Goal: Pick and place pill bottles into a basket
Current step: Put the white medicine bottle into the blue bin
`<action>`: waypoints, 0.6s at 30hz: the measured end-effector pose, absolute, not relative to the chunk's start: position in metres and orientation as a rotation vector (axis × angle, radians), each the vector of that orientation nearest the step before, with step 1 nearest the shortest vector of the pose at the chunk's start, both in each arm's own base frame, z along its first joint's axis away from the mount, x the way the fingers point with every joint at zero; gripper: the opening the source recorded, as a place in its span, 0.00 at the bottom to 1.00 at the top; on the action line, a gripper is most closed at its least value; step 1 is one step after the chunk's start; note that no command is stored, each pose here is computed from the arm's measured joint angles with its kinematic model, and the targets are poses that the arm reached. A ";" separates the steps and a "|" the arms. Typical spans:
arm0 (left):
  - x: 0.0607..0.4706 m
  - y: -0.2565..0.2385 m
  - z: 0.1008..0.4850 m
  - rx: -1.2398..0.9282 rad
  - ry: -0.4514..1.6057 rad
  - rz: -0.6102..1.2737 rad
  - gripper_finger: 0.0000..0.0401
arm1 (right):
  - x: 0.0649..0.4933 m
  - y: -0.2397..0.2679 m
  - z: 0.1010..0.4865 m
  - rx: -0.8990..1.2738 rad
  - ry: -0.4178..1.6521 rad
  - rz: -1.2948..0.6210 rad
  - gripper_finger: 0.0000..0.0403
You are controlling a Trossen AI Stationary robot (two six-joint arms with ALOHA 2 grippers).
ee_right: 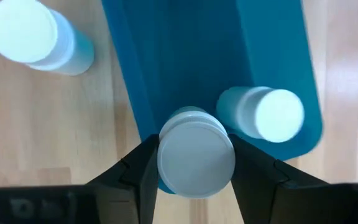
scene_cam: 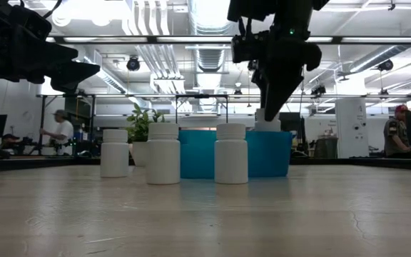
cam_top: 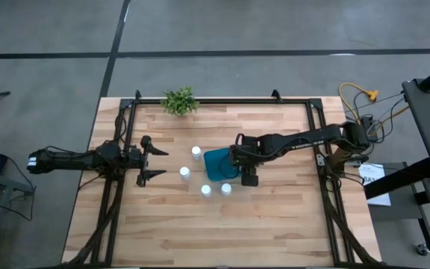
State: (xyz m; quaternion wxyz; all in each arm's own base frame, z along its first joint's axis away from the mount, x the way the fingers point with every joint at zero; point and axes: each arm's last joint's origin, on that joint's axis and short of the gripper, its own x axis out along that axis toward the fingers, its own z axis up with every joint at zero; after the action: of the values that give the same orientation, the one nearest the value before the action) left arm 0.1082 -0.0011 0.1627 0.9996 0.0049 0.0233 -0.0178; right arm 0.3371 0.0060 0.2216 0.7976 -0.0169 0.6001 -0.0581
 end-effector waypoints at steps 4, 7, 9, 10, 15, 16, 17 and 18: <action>0.108 -0.001 0.163 0.010 0.046 -0.035 0.74 | 0.337 0.002 0.218 -0.035 1.284 -0.129 0.37; 0.108 -0.001 0.163 0.010 0.046 -0.035 0.74 | 0.338 0.001 0.215 -0.039 1.270 -0.124 0.37; 0.108 -0.001 0.163 0.010 0.046 -0.035 0.74 | 0.338 0.000 0.213 -0.031 1.263 -0.108 0.37; 0.108 -0.001 0.163 0.010 0.047 -0.035 0.74 | 0.339 -0.001 0.211 -0.023 1.250 -0.102 0.37; 0.108 -0.001 0.163 0.010 0.046 -0.035 0.74 | 0.337 -0.003 0.203 -0.004 1.242 -0.093 0.37; 0.108 -0.001 0.163 0.010 0.046 -0.035 0.74 | 0.336 -0.003 0.201 -0.001 1.245 -0.092 0.37; 0.108 -0.001 0.163 0.010 0.046 -0.036 0.74 | 0.335 -0.003 0.200 0.002 1.251 -0.090 0.37; 0.108 -0.001 0.163 0.010 0.047 -0.036 0.74 | 0.334 -0.003 0.198 0.002 1.257 -0.090 0.37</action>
State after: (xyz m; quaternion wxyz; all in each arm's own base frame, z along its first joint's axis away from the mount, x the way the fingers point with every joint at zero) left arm 0.1082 -0.0011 0.1627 0.9996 0.0050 0.0233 -0.0179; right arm 0.3345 -0.0029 0.1983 0.8080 0.0010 0.5876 -0.0422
